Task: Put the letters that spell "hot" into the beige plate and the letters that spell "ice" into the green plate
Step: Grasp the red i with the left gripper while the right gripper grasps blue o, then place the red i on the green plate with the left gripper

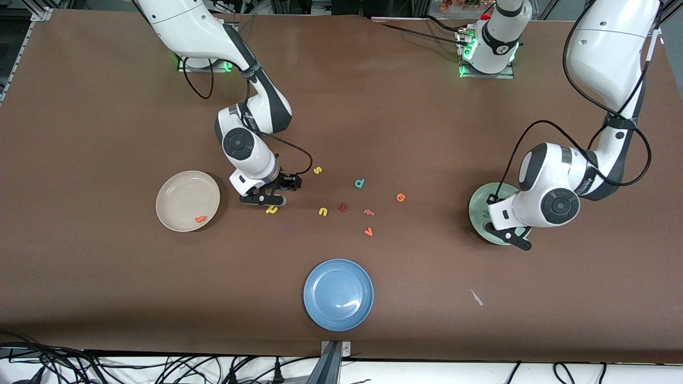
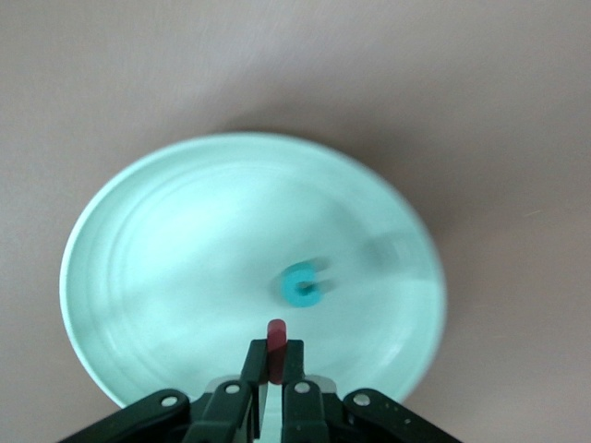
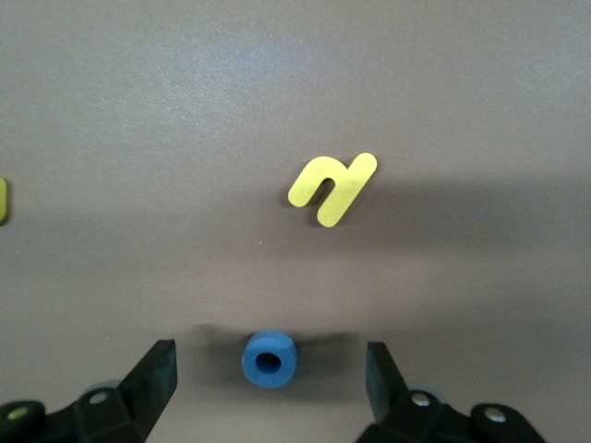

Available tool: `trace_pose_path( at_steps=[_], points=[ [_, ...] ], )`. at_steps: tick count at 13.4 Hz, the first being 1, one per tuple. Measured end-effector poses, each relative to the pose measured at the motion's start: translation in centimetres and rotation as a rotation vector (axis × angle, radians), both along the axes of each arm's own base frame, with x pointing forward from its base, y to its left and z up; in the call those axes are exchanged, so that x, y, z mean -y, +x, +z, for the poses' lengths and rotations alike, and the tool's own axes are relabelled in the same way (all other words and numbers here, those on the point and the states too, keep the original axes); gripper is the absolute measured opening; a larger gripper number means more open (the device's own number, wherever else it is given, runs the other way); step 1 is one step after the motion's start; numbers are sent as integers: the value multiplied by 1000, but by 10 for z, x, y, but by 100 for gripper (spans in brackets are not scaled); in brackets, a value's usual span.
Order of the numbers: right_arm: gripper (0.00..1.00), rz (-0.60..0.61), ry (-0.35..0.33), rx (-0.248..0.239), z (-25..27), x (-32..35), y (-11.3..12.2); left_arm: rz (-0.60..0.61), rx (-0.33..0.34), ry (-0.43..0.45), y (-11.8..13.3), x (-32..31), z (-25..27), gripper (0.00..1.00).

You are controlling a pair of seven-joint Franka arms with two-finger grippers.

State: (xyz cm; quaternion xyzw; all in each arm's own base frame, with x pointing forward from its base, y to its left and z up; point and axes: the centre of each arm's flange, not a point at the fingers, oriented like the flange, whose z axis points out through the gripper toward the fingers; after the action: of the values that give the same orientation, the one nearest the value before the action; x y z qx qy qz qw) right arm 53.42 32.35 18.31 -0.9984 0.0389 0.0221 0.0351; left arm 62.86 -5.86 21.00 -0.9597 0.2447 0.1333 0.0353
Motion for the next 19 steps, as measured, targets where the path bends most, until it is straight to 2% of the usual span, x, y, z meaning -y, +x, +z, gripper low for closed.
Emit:
trace_pose_path(
  at_steps=[1, 2, 4, 5, 7, 8, 10, 11, 13, 15, 19],
  points=[
    [86, -7, -7, 1, -1, -1, -1, -7, 7, 1, -9, -6, -14, 7],
    [86, -6, -12, 2, -1, -3, -2, -7, 2, 0, -17, -11, -24, 7],
    [79, -9, -17, 3, -2, -8, -5, -6, -10, -2, -27, -16, -31, 7],
    [75, -12, -18, 2, -2, -9, -6, -6, -12, -1, -30, -17, -30, 11],
    [74, -11, -18, 2, -2, -10, -7, -27, -7, -9, -29, -24, -23, 33],
    [68, -11, -18, 2, -2, -10, -7, -41, 0, -13, -28, -27, -17, 42],
    [65, 2, -28, 7, -2, -10, -7, -72, 21, -22, -24, -21, 1, 65],
    [61, 7, -33, 9, -3, -10, -7, -96, 24, -30, -23, -6, 14, 74],
    [59, 13, -38, 12, -3, -10, -6, -114, 24, -51, -20, 38, 44, 97],
    [58, 14, -37, 14, -3, -10, -6, -88, 32, -76, -21, 76, 61, 100],
    [50, 14, -36, 17, -3, -12, -4, -63, 49, -64, -34, 146, 62, 100]
  ],
)
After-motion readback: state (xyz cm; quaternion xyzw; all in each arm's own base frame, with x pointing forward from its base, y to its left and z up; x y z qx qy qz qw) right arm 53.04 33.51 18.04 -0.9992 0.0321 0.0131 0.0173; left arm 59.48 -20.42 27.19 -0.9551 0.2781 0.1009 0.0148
